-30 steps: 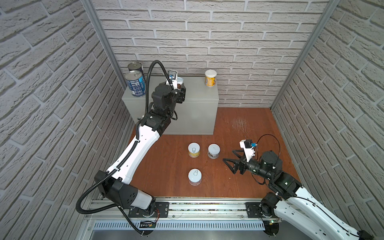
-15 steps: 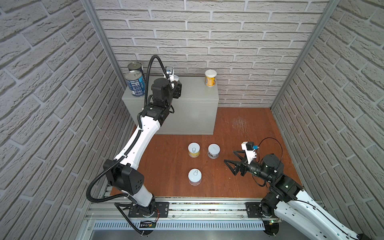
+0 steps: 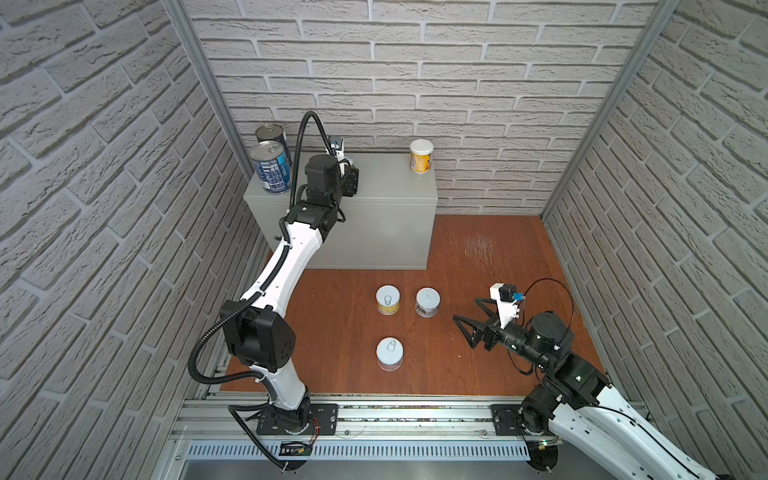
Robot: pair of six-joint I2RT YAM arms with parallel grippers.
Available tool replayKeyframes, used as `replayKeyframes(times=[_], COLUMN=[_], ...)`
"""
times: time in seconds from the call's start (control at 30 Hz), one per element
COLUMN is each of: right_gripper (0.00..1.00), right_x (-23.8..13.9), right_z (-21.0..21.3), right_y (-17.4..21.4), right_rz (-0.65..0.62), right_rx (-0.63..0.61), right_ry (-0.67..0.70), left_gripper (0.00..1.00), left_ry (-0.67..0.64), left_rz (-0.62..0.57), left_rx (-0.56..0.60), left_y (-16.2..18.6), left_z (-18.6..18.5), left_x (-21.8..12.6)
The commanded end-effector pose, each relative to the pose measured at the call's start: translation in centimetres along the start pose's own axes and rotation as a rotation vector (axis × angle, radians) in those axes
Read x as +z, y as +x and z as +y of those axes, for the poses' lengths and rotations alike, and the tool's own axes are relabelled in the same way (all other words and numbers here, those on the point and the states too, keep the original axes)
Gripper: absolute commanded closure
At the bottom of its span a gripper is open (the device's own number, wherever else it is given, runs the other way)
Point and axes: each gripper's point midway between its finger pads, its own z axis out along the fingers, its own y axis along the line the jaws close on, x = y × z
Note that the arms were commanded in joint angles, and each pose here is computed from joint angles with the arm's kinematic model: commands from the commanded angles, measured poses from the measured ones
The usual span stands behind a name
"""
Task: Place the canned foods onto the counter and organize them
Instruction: 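Raise the teal-labelled can with the left gripper onto the cabinet top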
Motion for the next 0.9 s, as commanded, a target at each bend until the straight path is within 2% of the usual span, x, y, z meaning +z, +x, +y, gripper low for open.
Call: replayKeyframes(times=[0.0,0.3,0.87], right_gripper=[0.01,0.01,0.01], right_x=[0.0,0.4,0.7], right_z=[-0.8,-1.4,-1.7], right_y=[0.1,0.5,1.0], right_rz=[-0.011,0.007,0.028], right_rx=[-0.026,-0.026,-0.038], right_ry=[0.038,0.070,0.079], left_gripper=[0.44,0.44,0.43], left_ry=[-0.040,-0.081,-0.131], left_rz=[-0.139,-0.112,-0.091], left_rx=[-0.032,0.028,-0.018], left_y=[-4.6,-3.6,-1.9], left_z=[1.5,1.9,4.6], left_x=[-0.8,0.9,4.8])
